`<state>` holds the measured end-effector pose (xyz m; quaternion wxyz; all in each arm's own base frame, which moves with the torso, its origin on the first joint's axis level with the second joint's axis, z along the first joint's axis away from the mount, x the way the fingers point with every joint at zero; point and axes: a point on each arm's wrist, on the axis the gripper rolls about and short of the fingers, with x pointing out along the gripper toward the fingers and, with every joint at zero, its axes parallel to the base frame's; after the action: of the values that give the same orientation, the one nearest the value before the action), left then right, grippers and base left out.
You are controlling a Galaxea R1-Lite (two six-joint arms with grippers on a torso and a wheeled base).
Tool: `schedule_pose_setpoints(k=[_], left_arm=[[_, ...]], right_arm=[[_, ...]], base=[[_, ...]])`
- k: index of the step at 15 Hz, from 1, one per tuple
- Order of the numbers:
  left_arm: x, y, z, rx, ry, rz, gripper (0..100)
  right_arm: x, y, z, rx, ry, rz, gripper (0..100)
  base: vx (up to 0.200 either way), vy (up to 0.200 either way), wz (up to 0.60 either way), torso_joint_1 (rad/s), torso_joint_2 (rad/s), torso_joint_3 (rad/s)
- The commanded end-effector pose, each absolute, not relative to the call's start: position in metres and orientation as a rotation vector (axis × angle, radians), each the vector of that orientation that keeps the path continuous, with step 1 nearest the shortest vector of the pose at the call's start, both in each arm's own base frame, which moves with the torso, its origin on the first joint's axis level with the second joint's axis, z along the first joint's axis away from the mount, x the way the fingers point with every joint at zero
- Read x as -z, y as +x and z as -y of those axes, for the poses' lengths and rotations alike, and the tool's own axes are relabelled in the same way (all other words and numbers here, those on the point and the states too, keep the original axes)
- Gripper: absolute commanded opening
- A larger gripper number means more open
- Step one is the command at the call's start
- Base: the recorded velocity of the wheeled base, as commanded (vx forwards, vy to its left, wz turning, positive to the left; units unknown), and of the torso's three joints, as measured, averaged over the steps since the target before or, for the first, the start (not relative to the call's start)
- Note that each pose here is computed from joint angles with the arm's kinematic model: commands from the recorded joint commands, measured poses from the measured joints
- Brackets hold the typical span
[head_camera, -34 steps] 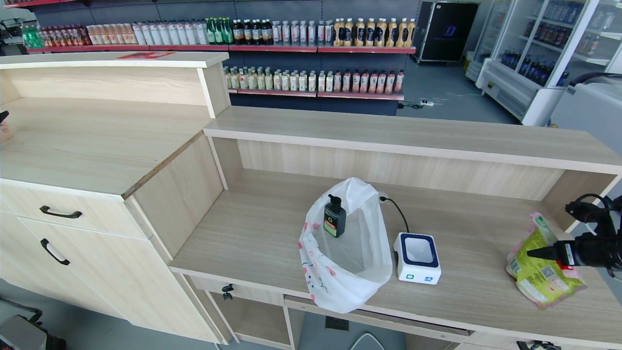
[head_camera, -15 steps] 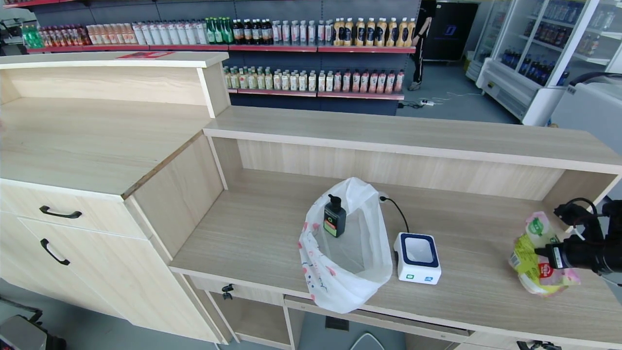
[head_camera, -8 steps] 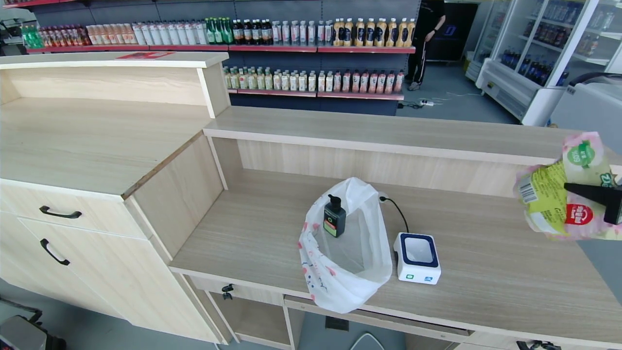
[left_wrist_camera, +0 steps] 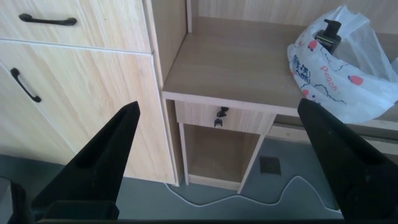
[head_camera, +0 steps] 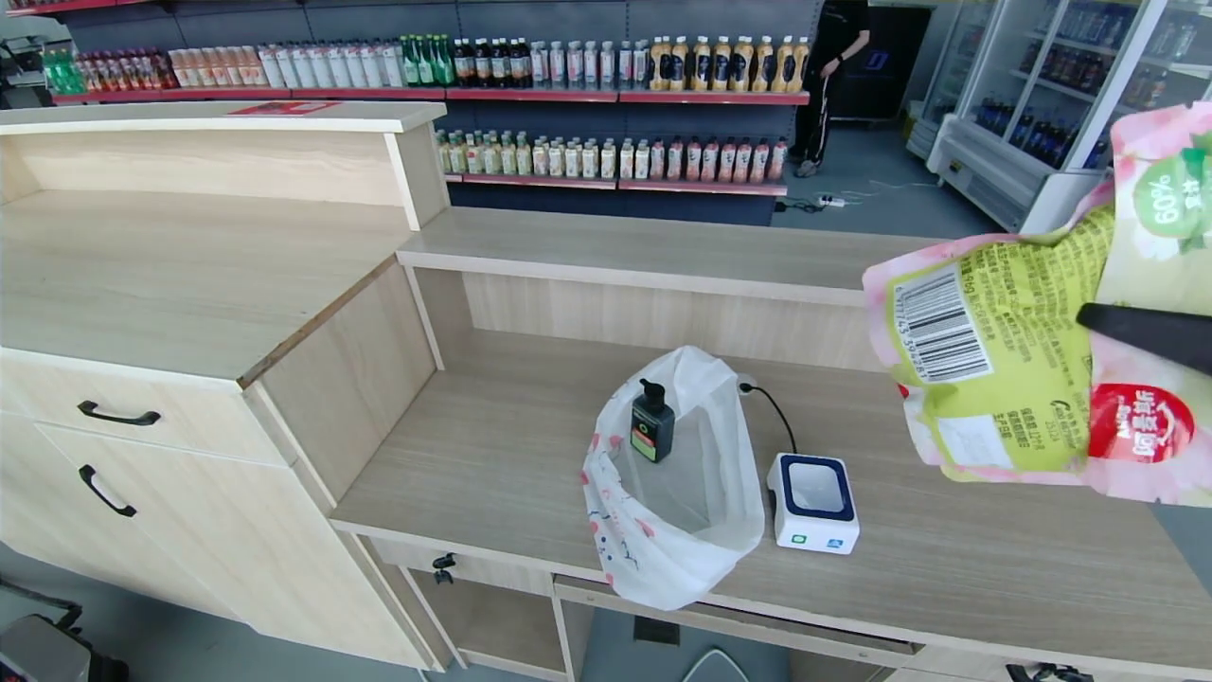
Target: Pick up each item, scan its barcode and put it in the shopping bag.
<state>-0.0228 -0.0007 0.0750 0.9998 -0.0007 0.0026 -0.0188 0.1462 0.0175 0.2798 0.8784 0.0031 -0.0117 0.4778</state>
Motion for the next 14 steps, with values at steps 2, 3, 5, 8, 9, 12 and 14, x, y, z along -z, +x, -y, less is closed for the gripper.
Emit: schedule_pose_setpoints(k=[2, 3, 5, 8, 9, 12, 14], left_arm=[[-0.075, -0.023, 0.001, 0.038, -0.002, -0.006, 100], [-0.075, -0.023, 0.001, 0.038, -0.002, -0.006, 100], [-0.075, -0.023, 0.001, 0.038, -0.002, -0.006, 100], [-0.075, -0.023, 0.001, 0.038, -0.002, -0.006, 100], [-0.075, -0.023, 0.001, 0.038, -0.002, -0.006, 100], [-0.075, -0.023, 0.001, 0.037, -0.002, -0.006, 100], [-0.075, -0.023, 0.001, 0.038, -0.002, -0.006, 100]], right_arm=[[-0.301, 0.112, -0.047, -1.151, 0.053, 0.095, 0], [-0.301, 0.107, -0.053, -1.138, 0.066, 0.099, 0], [-0.295, 0.088, -0.048, -1.150, 0.058, 0.052, 0], [-0.284, 0.057, -0.038, -1.112, -0.066, 0.032, 0], [-0.288, 0.047, -0.035, -1.095, -0.051, 0.047, 0], [-0.304, 0.038, -0.032, -1.060, -0.008, 0.071, 0], [-0.322, 0.031, -0.029, -1.048, 0.040, 0.091, 0]], base=[[0.000, 0.000, 0.00, 0.000, 0.00, 0.000], [0.000, 0.000, 0.00, 0.000, 0.00, 0.000], [0.000, 0.000, 0.00, 0.000, 0.00, 0.000], [0.000, 0.000, 0.00, 0.000, 0.00, 0.000], [0.000, 0.000, 0.00, 0.000, 0.00, 0.000], [0.000, 0.000, 0.00, 0.000, 0.00, 0.000], [0.000, 0.000, 0.00, 0.000, 0.00, 0.000]])
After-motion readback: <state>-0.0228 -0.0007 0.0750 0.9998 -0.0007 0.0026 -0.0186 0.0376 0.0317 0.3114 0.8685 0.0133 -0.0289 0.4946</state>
